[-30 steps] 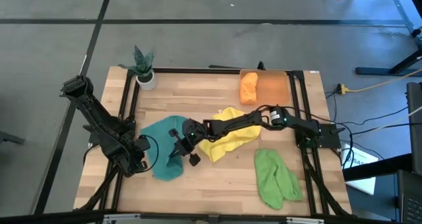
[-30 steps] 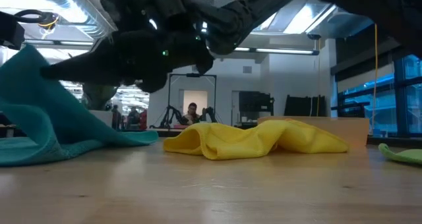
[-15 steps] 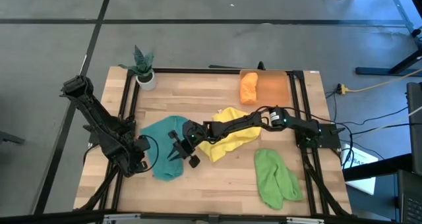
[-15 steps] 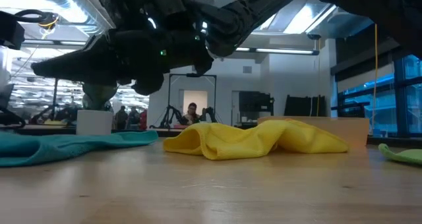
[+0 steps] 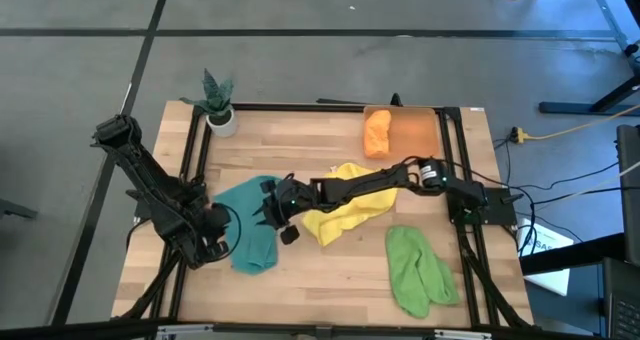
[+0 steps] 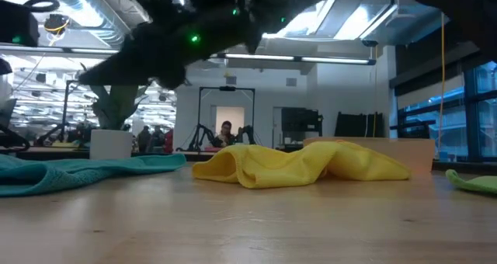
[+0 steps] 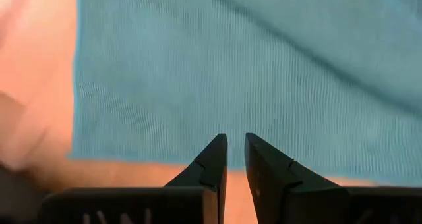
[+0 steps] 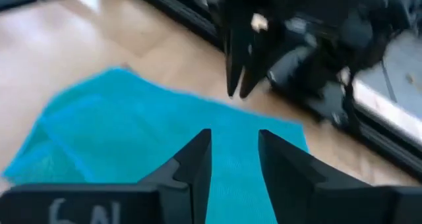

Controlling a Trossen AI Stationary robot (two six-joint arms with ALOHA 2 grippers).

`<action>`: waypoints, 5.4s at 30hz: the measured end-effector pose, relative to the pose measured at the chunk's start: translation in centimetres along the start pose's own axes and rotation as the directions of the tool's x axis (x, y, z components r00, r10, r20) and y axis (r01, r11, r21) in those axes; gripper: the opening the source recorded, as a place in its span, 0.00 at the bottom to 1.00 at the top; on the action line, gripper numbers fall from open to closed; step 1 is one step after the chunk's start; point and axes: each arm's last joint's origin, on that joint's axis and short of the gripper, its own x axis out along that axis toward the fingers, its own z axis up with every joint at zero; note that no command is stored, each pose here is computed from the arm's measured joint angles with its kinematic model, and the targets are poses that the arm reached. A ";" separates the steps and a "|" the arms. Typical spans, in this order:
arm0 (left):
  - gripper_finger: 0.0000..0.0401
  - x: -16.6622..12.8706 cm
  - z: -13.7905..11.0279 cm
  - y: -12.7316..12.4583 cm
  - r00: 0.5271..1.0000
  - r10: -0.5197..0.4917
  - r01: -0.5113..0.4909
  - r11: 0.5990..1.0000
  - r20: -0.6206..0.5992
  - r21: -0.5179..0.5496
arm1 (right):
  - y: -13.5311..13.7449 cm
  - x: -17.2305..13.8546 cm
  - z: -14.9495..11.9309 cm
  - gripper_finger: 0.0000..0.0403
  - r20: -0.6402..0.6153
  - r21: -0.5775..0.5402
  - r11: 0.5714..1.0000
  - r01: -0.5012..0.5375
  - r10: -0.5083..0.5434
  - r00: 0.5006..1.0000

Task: Roll microfiber towels into tight, uniform cylinder then place into a basket
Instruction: Roll the blue microfiber towel

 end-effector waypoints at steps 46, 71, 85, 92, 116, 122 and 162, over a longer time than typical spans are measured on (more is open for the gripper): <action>0.12 7.3 5.5 2.9 0.997 -0.009 0.003 0.996 0.072 0.084 | -0.4 -9.4 1.8 0.30 -0.464 0.205 0.979 -0.005 0.102 0.880; 0.12 -0.2 4.9 -2.2 0.985 -0.153 0.132 0.966 0.078 0.224 | -2.2 -7.4 -7.1 0.30 -0.560 0.480 0.819 0.314 0.010 0.829; 0.12 -0.3 4.7 -2.3 0.984 -0.163 0.143 0.962 0.069 0.233 | -2.6 -6.6 -9.4 0.30 -0.630 0.482 0.763 0.431 -0.039 0.775; 0.12 -0.3 4.7 -2.3 0.984 -0.163 0.144 0.962 0.067 0.233 | -2.5 -6.7 -9.5 0.30 -0.645 0.498 0.742 0.448 -0.028 0.764; 0.12 -0.3 4.7 -2.3 0.984 -0.164 0.144 0.962 0.067 0.234 | -2.8 -6.2 -8.4 0.02 -0.508 0.652 0.680 0.335 0.064 0.859; 0.12 -0.3 4.7 -2.3 0.984 -0.166 0.147 0.961 0.062 0.234 | -4.5 -5.8 -5.7 0.01 -0.392 0.652 0.704 0.281 -0.004 0.920; 0.12 -0.3 4.7 -2.2 0.986 -0.159 0.143 0.959 0.049 0.246 | -8.5 -1.6 -8.5 0.05 0.078 0.710 0.690 0.142 -0.277 0.958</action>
